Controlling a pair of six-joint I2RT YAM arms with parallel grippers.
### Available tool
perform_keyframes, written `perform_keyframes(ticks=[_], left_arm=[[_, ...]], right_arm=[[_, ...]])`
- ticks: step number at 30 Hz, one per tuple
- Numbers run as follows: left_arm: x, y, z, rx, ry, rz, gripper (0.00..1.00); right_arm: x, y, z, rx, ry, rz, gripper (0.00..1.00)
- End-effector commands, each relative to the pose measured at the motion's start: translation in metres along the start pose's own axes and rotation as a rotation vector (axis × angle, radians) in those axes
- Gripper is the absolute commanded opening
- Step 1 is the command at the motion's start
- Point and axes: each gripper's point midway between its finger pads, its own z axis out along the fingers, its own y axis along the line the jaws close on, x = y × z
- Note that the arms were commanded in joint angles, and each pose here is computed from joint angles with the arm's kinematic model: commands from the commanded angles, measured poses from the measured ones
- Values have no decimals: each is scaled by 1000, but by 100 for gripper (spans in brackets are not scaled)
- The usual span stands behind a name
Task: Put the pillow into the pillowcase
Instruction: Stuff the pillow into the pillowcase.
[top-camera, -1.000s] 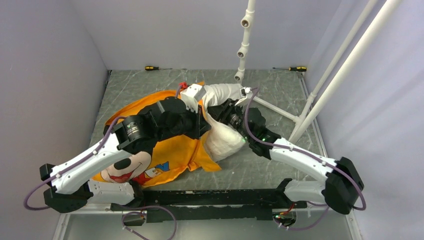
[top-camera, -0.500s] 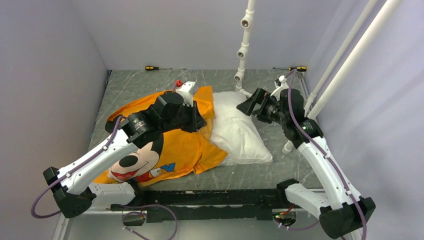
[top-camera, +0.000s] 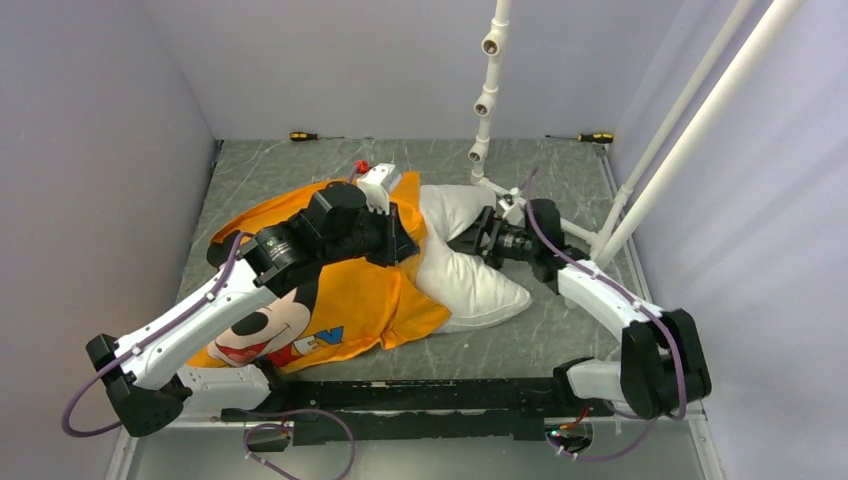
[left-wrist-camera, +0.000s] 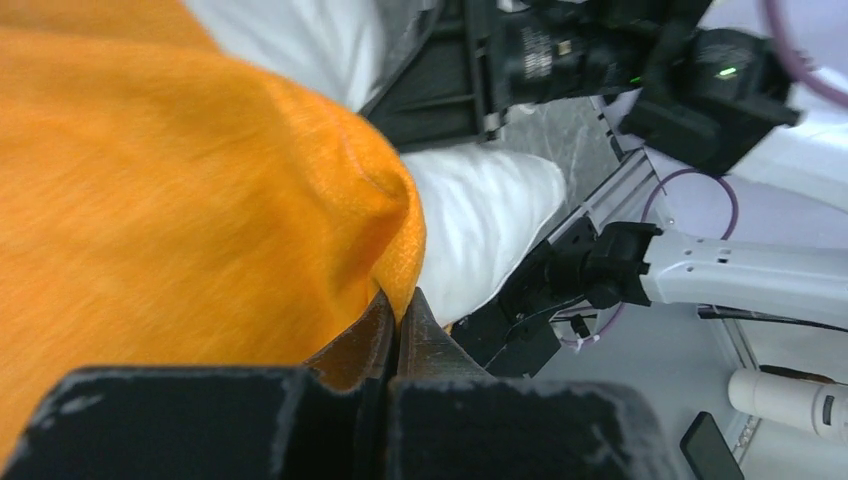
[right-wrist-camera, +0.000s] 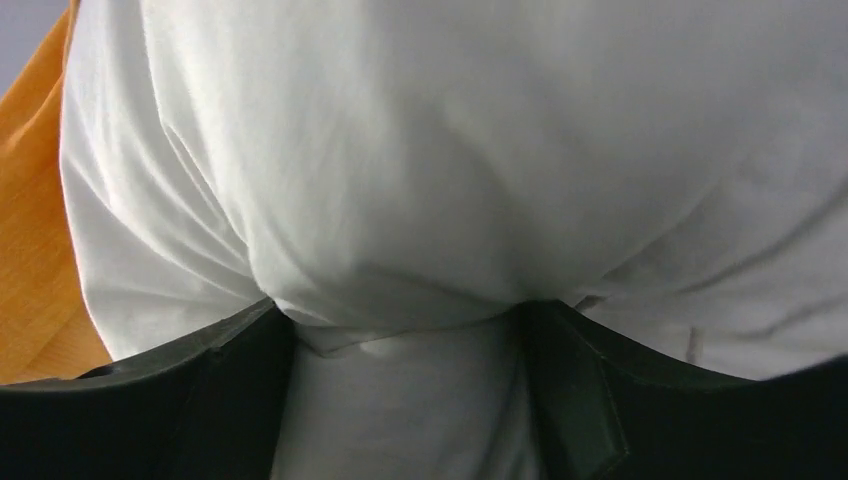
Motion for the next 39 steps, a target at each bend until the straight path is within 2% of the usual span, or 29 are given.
perform_keyframes(ticks=[1,5,6,7,14,18,27,32,39], left_arm=[[-34,-31,-1,119,-87,40,0],[-45,-52,7,205,-86,44,0],[-45,-62,9,250,-69,42,0],[-47,-70,11,279,-53,38,0],[-42,-155,5,427,-12,133,0],[-44,-182,5,442,-9,165,0],[-57,-188,-2,439,-56,156,0],[-59,-192,0,448,-40,142,0],[-63,-215,10,521,-10,117,0]], right_arm=[[44,84,22,-365,166,-27,68],[60,130,31,-558,171,-30,32],[63,141,30,-608,169,-33,19],[63,151,29,-656,159,-14,0],[61,194,33,-885,38,0,0],[83,216,42,-979,110,-1,0],[158,216,75,-974,360,1,0],[194,206,82,-973,454,29,0],[206,187,88,-830,385,-69,0]])
